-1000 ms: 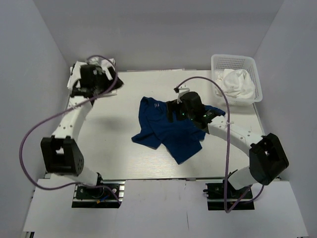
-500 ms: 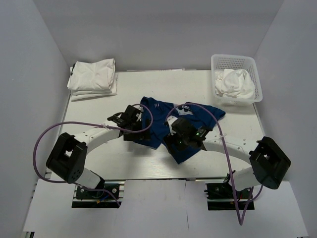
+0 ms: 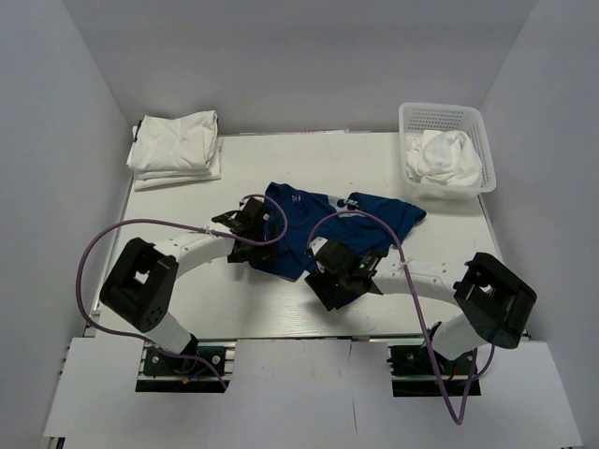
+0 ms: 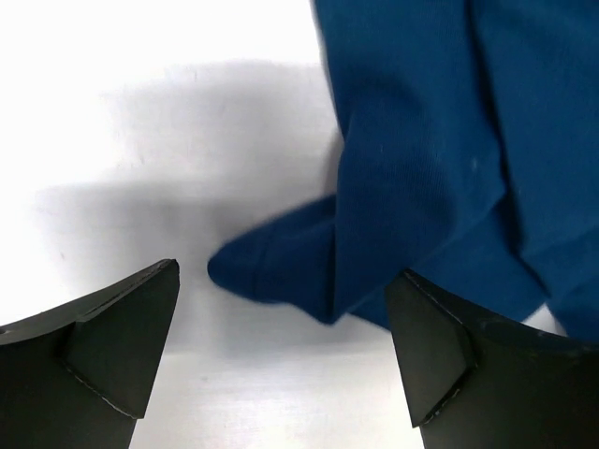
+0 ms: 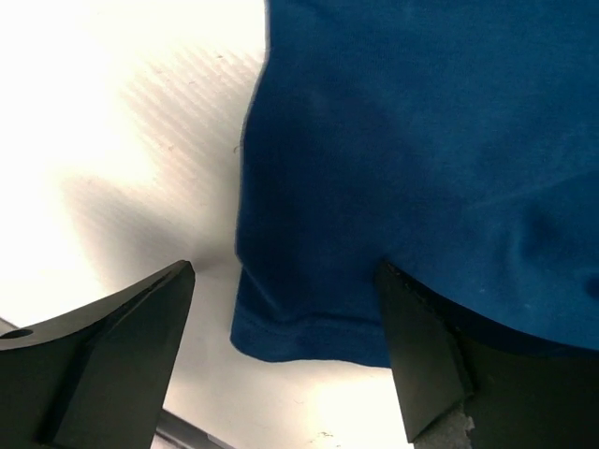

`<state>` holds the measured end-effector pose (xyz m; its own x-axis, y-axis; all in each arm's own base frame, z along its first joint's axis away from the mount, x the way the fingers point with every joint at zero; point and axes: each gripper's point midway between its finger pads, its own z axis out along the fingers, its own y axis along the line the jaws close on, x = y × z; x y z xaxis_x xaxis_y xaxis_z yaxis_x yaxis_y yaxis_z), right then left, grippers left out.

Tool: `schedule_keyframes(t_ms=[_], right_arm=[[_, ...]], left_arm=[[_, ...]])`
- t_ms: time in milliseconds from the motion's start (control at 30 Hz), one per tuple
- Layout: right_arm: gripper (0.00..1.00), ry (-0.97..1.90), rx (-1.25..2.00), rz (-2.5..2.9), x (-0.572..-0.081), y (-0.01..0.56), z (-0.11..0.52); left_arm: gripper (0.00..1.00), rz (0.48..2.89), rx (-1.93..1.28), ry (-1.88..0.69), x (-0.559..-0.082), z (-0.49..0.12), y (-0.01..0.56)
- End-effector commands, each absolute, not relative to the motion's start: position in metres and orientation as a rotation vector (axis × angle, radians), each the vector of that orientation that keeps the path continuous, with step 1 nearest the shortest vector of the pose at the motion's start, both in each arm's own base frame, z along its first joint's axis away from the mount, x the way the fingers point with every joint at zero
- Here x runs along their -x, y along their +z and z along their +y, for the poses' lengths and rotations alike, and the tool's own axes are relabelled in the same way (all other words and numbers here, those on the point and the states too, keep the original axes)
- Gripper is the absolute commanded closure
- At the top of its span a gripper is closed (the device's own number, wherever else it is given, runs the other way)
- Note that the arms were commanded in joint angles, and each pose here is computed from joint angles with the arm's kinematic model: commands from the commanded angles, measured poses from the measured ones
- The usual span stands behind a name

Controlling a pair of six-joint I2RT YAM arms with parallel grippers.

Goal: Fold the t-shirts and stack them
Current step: Flatten out the tshirt

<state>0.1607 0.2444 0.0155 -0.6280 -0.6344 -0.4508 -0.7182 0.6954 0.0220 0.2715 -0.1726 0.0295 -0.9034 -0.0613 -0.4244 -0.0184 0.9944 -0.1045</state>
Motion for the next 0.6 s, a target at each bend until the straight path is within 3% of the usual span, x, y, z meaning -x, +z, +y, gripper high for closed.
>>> schedule_keyframes(t_ms=[0, 67, 167, 200, 233, 300, 333, 367, 567], right_arm=[[0.18, 0.202, 1.015, 2.559, -0.158, 0.005, 0.235], [0.21, 0.169, 1.001, 2.58, -0.158, 0.0, 0.231], [0.36, 0.105, 0.946, 2.596, -0.163, -0.001, 0.226], [0.56, 0.076, 0.899, 2.583, -0.17, 0.002, 0.225], [0.67, 0.039, 0.86, 2.57, -0.176, 0.005, 0.222], [0.94, -0.002, 0.748, 2.517, -0.195, 0.021, 0.223], [0.97, -0.021, 0.685, 2.487, -0.206, 0.03, 0.224], [1.0, -0.052, 0.626, 2.451, -0.216, 0.039, 0.222], [1.0, -0.152, 0.221, 2.116, -0.301, 0.15, 0.218]], left_arm=[[0.0, 2.644, 0.033, -0.111, -0.289, -0.175, 0.033], [0.0, 2.66, -0.001, -0.123, -0.29, -0.18, 0.024], [0.06, 2.676, -0.04, -0.152, -0.293, -0.188, 0.014], [0.12, 2.68, -0.043, -0.165, -0.294, -0.191, 0.014], [0.32, 2.678, -0.043, -0.166, -0.296, -0.192, 0.012], [0.53, 2.667, -0.042, -0.175, -0.302, -0.196, 0.015], [0.82, 2.664, -0.037, -0.152, -0.304, -0.194, 0.017], [0.98, 2.631, 0.012, -0.114, -0.315, -0.188, 0.024], [1.0, 2.418, 0.238, 0.129, -0.36, -0.156, 0.077]])
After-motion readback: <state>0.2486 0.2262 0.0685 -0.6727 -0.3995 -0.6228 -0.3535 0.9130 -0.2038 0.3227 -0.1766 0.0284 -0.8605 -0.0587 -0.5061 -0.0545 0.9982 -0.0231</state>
